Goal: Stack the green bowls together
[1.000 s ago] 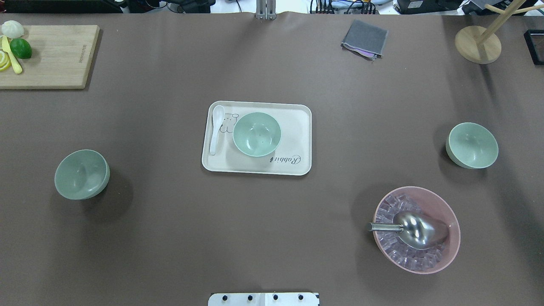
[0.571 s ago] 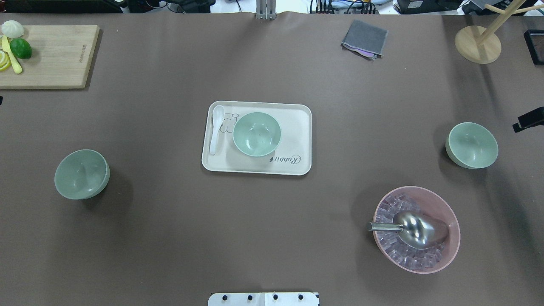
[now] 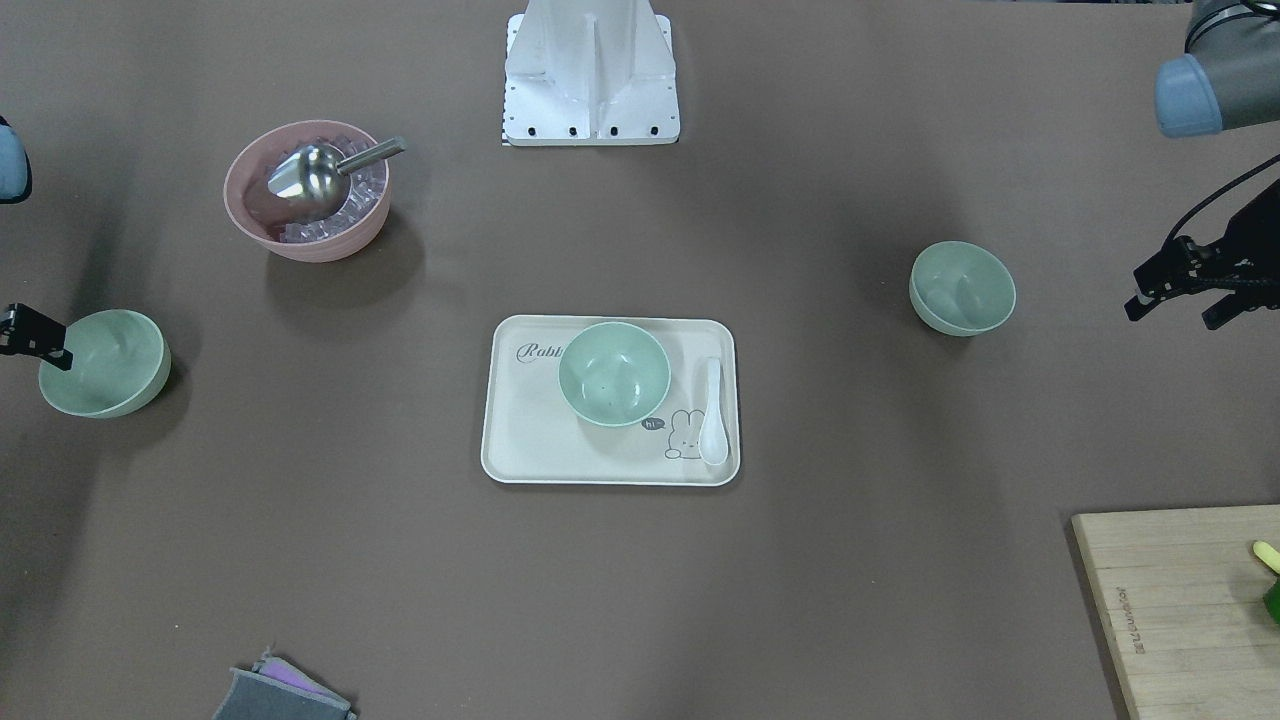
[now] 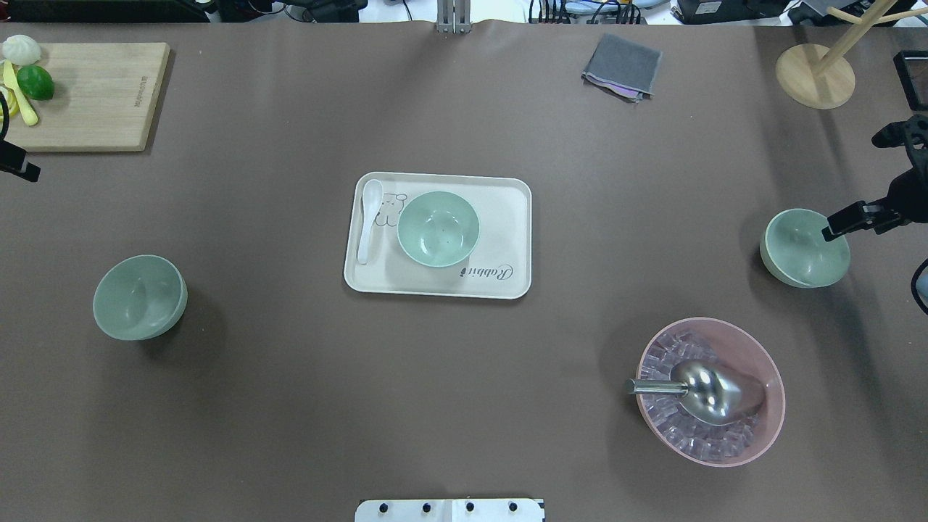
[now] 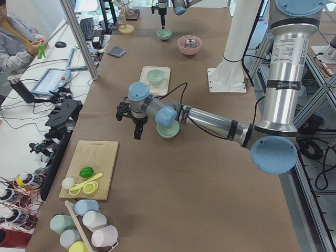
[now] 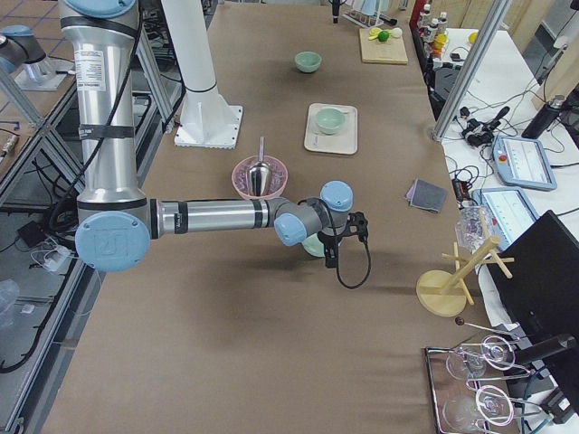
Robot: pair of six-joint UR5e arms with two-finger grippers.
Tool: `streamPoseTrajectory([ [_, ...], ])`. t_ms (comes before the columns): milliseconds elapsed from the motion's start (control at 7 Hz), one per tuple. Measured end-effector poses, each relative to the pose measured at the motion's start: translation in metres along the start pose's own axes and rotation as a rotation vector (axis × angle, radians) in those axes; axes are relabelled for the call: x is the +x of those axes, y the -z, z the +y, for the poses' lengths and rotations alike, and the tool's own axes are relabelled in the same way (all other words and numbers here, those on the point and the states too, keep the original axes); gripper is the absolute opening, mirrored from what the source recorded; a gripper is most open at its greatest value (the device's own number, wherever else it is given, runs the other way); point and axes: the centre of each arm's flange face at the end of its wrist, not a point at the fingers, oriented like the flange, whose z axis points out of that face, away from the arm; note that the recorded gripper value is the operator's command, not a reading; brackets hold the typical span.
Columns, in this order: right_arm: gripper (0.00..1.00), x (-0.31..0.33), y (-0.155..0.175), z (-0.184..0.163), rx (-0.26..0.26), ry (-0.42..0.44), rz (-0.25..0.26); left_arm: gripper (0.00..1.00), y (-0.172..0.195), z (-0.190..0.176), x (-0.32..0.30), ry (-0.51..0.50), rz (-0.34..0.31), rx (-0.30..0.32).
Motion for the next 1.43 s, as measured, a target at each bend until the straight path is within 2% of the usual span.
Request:
streamPoseTrajectory([
  [286, 0.44, 0.002, -0.01, 0.0, -0.017, -0.024, 0.005, 0.96, -0.001, 0.0, -0.001, 0.001, -0.001, -0.002],
  [429, 0.35, 0.001, -0.013, 0.0, -0.023, -0.042, 0.005, 0.96, -0.002, 0.0, -0.001, 0.001, -0.002, -0.003],
  [571, 0.02, -0.003, -0.016, -0.001, -0.029, -0.067, 0.002, 0.96, -0.002, 0.001, -0.002, 0.002, -0.002, -0.003],
  [1000, 0.0, -0.015, -0.015, -0.003, -0.027, -0.093, -0.011, 0.97, -0.004, 0.003, 0.002, 0.01, 0.001, -0.01],
  [1143, 0.0, -0.029, -0.005, -0.007, -0.012, -0.104, -0.03, 0.95, -0.012, 0.006, 0.012, 0.031, 0.005, -0.026],
  [1429, 0.0, -0.079, 0.029, -0.028, 0.029, -0.201, -0.101, 0.87, -0.054, 0.028, 0.053, 0.109, -0.016, -0.092],
])
